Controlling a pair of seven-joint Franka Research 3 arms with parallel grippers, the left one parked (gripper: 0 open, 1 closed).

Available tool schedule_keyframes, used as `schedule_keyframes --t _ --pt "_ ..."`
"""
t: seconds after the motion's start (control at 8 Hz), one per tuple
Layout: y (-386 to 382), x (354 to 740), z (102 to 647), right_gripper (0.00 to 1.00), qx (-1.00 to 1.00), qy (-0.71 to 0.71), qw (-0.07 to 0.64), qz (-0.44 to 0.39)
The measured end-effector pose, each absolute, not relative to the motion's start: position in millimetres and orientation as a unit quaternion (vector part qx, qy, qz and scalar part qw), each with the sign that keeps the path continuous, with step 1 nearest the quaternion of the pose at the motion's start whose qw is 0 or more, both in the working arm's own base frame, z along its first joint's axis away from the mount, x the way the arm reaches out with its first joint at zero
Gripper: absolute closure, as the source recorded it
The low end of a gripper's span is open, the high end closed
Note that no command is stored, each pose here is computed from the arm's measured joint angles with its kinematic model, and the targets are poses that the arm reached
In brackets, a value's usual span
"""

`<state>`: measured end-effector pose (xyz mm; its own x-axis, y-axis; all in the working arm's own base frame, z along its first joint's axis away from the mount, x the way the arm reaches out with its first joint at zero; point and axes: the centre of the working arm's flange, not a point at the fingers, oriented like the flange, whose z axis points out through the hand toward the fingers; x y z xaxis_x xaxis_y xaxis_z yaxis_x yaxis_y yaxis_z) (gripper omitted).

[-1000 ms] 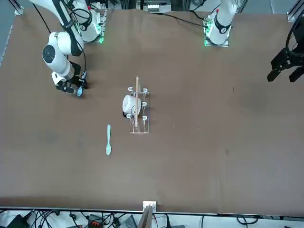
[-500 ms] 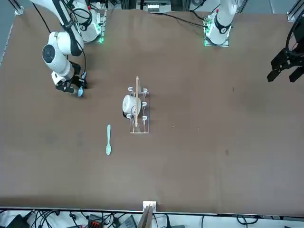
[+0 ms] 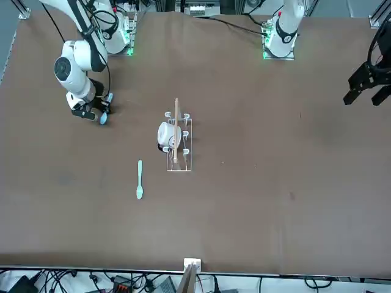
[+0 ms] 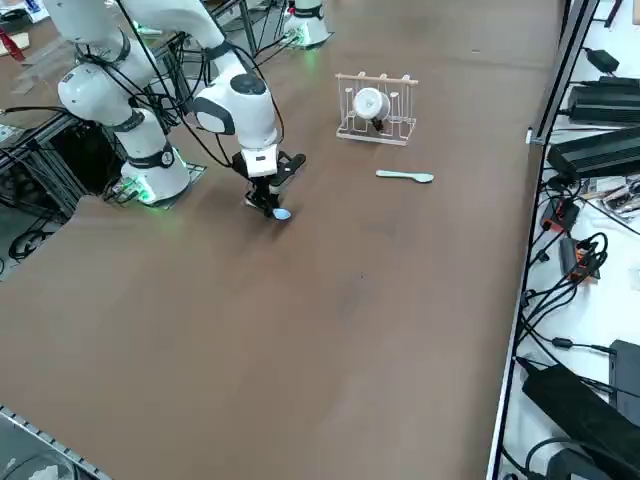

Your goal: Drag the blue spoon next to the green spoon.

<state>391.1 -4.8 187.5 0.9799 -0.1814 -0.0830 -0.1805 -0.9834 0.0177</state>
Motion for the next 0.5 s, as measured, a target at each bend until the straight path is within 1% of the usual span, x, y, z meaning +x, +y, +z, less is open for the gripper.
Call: schedule_keyframes --t 0.5 --pt "-4.9 392.6 188.5 0.85 0.996 -0.084 0.005 -0.040"
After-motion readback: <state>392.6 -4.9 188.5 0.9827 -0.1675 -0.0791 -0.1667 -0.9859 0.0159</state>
